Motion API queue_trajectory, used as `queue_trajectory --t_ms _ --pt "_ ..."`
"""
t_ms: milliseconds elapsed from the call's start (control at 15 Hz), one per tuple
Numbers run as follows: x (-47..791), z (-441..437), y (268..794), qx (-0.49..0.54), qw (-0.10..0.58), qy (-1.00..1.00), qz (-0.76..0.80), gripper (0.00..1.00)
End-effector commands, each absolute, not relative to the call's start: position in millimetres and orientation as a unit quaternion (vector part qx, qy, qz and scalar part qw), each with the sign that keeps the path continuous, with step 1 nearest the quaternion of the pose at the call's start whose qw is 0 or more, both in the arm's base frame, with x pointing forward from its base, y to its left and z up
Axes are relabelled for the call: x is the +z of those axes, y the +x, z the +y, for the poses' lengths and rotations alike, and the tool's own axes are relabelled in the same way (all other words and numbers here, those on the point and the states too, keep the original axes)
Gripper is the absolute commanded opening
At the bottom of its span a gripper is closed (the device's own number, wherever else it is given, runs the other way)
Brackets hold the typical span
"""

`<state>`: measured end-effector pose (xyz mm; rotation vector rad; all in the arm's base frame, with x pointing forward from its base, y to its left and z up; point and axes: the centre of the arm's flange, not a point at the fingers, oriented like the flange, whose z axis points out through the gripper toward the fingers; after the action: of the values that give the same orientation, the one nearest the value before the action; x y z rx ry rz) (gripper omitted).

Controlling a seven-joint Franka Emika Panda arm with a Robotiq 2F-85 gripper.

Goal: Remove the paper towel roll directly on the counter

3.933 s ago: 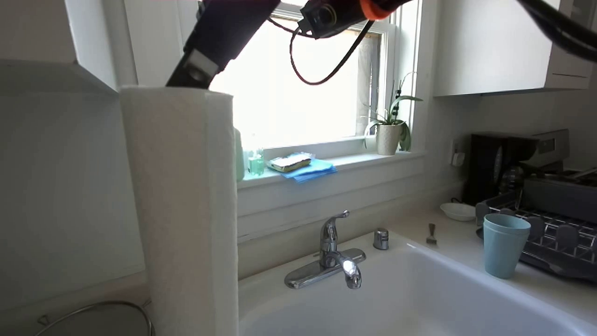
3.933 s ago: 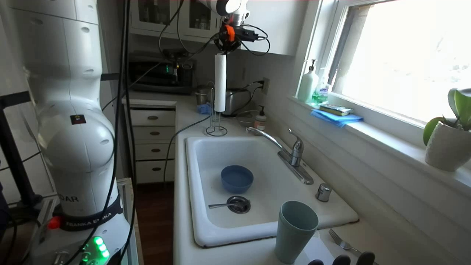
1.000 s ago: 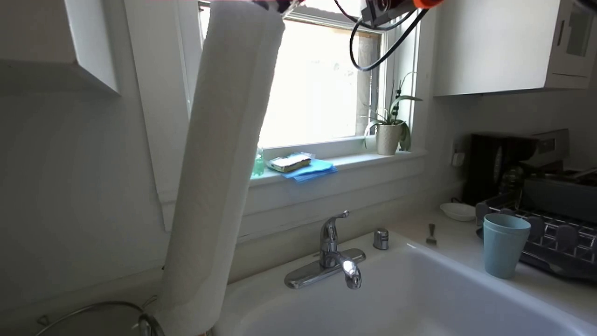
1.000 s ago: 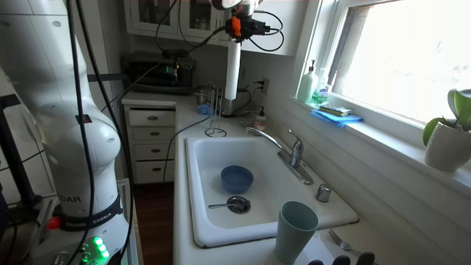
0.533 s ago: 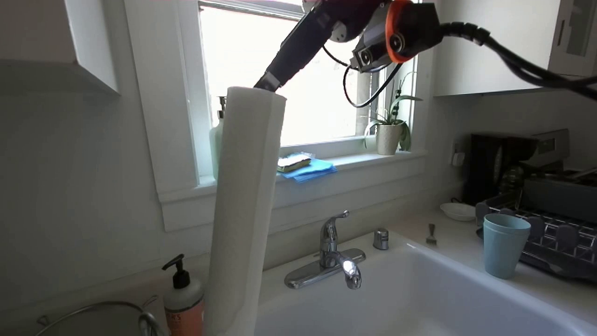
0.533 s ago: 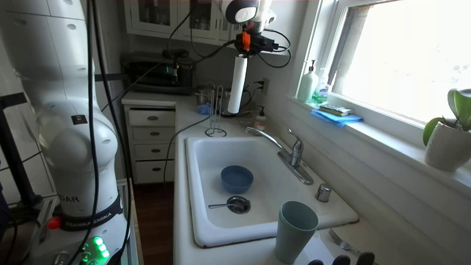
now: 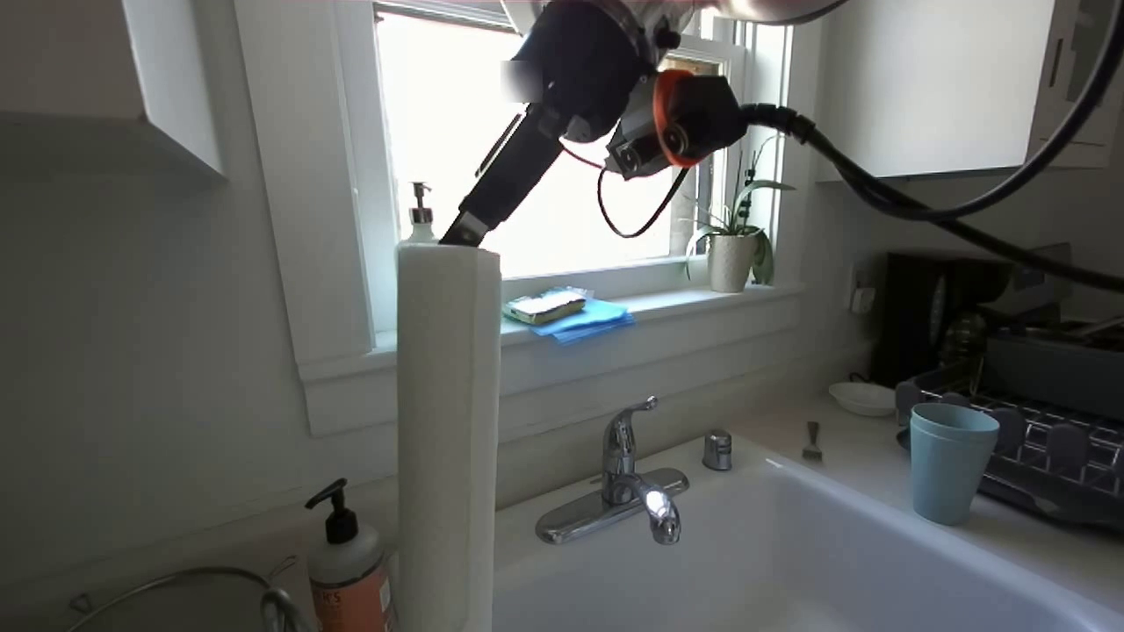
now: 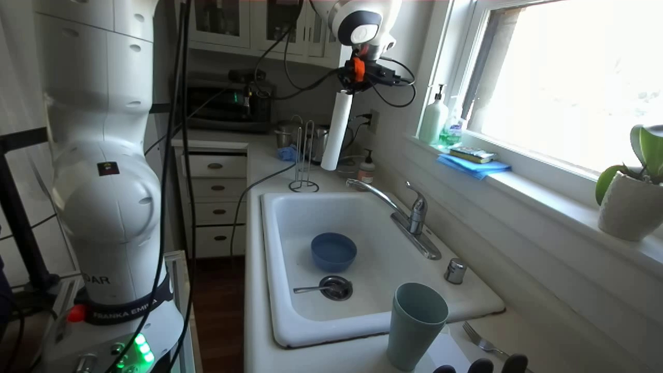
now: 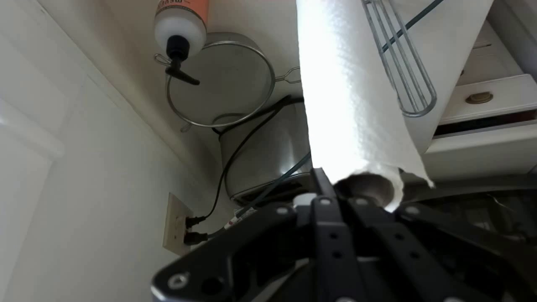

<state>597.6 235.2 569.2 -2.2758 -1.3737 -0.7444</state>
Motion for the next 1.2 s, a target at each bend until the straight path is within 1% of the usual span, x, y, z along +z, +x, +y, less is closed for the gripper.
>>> queue_trajectory --t_ms 0,67,133,600,1133 --pt "563.2 251.9 632.3 -0.233 0.207 -0.794 -0.521 0.0" --pt "558.6 255.5 635.8 -0.226 0.213 -0.79 -0.528 0.0" --pt "554.5 246.9 612.1 -0.238 0.208 -0.802 -0.508 0.02" --pt "545.2 259.5 626.9 -0.228 0.217 -0.792 -0.522 0.0" --pt "504.7 290.9 639.5 -0.22 0.199 -0.785 -0.544 0.0"
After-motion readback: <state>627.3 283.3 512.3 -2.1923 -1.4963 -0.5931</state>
